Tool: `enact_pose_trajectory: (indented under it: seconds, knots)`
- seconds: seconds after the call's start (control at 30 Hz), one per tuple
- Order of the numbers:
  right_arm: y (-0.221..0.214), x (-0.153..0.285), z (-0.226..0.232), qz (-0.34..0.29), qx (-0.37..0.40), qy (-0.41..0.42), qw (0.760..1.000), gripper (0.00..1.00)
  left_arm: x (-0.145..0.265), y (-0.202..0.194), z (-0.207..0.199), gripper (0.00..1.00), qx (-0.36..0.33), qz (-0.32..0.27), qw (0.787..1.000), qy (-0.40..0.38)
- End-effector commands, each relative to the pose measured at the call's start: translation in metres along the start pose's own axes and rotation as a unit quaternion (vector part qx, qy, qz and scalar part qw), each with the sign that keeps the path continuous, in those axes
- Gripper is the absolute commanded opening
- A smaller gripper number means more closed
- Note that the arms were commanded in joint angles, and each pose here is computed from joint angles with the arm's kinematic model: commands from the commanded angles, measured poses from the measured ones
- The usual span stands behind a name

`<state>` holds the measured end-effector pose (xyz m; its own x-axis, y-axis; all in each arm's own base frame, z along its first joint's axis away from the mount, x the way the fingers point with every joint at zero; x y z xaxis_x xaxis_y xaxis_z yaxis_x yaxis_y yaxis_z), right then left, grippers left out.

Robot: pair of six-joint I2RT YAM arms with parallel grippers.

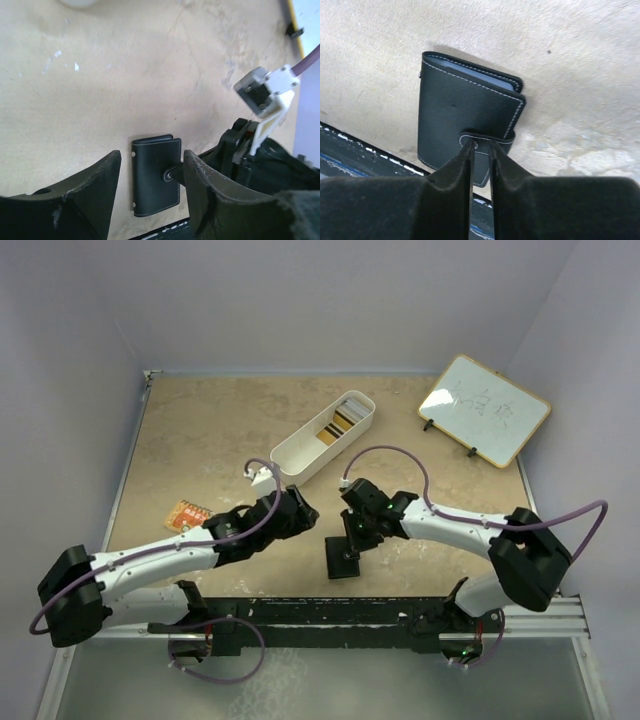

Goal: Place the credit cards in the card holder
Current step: Close the card holder at the center of the board, then reset both arms

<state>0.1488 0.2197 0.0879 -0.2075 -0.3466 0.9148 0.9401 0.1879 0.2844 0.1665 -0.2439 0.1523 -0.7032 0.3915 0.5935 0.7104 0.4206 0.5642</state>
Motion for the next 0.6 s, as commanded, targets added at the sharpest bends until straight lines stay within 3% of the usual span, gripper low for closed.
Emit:
enact_pose_trajectory:
  seconds: [0.0,0.17,0.27,0.37,0.57]
  knots:
    - [0.024,0.031,0.004,-0.061,0.007,-0.021,0.998,0.24,0.036,0.050,-0.011,0.53,-0.039,-0.082,0.995,0.033]
    - [0.048,0.080,0.019,-0.133,0.002,-0.002,0.991,0.44,0.075,0.086,-0.024,0.60,-0.057,-0.126,0.990,0.030]
    - [0.061,0.108,0.024,-0.185,-0.001,0.007,0.983,0.75,0.097,0.102,-0.030,0.64,-0.058,-0.143,0.988,0.020]
    - [0.068,0.132,0.024,-0.231,-0.009,0.011,0.973,0.98,0.116,0.113,-0.037,0.67,-0.064,-0.153,0.986,-0.010]
    - [0.072,0.166,0.016,-0.307,-0.031,0.018,0.951,1.00,0.139,0.122,-0.035,0.69,-0.062,-0.173,0.982,-0.052]
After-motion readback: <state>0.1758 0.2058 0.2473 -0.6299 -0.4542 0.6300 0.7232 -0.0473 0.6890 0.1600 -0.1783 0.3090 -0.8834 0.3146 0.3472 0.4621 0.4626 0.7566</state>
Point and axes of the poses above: each gripper's point midway between its finger pads, its own x axis back along the fingers, its own z axis along the line the jaws close on, y = z × x, the point moved 6 cm from there along x, back along the fingers, and after that the axes turned 3 degrees about -x, right-handed, at the moved point
